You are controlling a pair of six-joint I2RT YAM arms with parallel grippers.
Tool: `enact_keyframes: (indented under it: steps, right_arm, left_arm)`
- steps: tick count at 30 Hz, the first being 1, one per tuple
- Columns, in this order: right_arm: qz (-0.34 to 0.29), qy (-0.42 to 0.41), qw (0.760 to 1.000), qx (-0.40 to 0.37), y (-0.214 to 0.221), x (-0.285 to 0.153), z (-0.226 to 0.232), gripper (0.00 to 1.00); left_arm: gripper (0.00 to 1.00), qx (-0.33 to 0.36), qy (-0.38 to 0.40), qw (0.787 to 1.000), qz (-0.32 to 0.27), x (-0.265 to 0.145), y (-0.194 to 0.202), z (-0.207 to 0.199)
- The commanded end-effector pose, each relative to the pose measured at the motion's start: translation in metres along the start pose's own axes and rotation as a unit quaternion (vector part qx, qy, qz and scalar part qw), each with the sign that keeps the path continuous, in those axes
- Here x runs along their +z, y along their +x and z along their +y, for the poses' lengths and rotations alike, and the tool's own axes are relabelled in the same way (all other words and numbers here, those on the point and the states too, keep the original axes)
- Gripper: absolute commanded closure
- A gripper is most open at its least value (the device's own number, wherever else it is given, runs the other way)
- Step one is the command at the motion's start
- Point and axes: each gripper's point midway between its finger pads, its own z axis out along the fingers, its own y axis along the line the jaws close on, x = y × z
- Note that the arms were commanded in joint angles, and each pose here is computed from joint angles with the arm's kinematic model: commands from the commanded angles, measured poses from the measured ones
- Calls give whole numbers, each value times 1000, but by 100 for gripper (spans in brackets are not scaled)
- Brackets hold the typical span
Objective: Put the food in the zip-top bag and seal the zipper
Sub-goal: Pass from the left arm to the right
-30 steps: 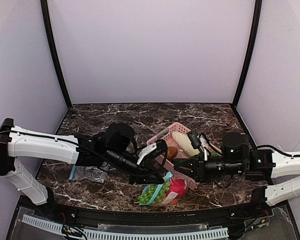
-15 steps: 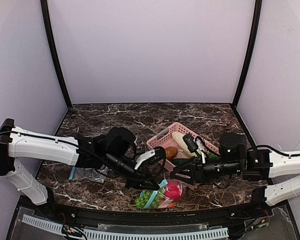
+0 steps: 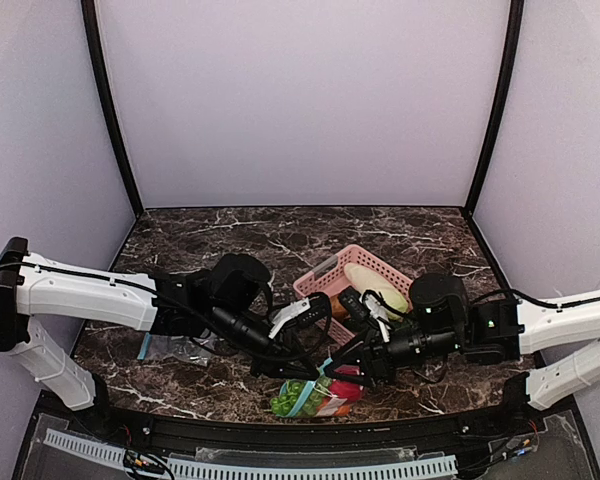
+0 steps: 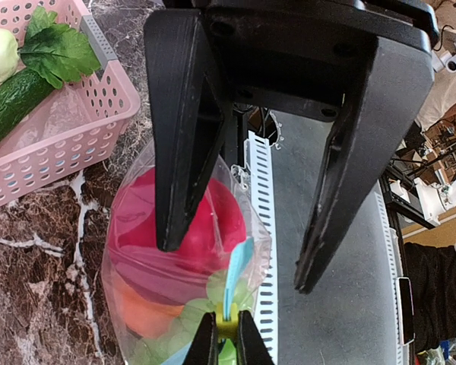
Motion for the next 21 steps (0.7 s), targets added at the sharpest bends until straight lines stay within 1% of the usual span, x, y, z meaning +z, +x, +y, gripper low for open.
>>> enact_keyframes:
  steps: [1,4,7,8,11,21]
  right_arm:
    - [-11,-15,1000,-18,-13,7,11,57]
    - [-6,-17,1000,-18,-11,11,11,66]
    - [1,-15,1000,-16,-7,15,10,77]
    - [2,-14,1000,-16,-7,15,10,82]
    - [2,-7,1000,-14,-5,16,8,100]
    - [-58,97,993,25,-22,-4,-29,100]
  left_arm:
    - [99,7,11,1000,-8,-8,-4,-11]
    - [99,10,12,1000,-8,-9,-5,-12]
    - [99,10,11,1000,-8,-9,-4,-12]
    - [99,10,10,1000,-8,-9,-5,-12]
    - [99,10,6,1000,-9,-10,-5,-11]
    - [99,2,-3,1000,5,-13,4,-9]
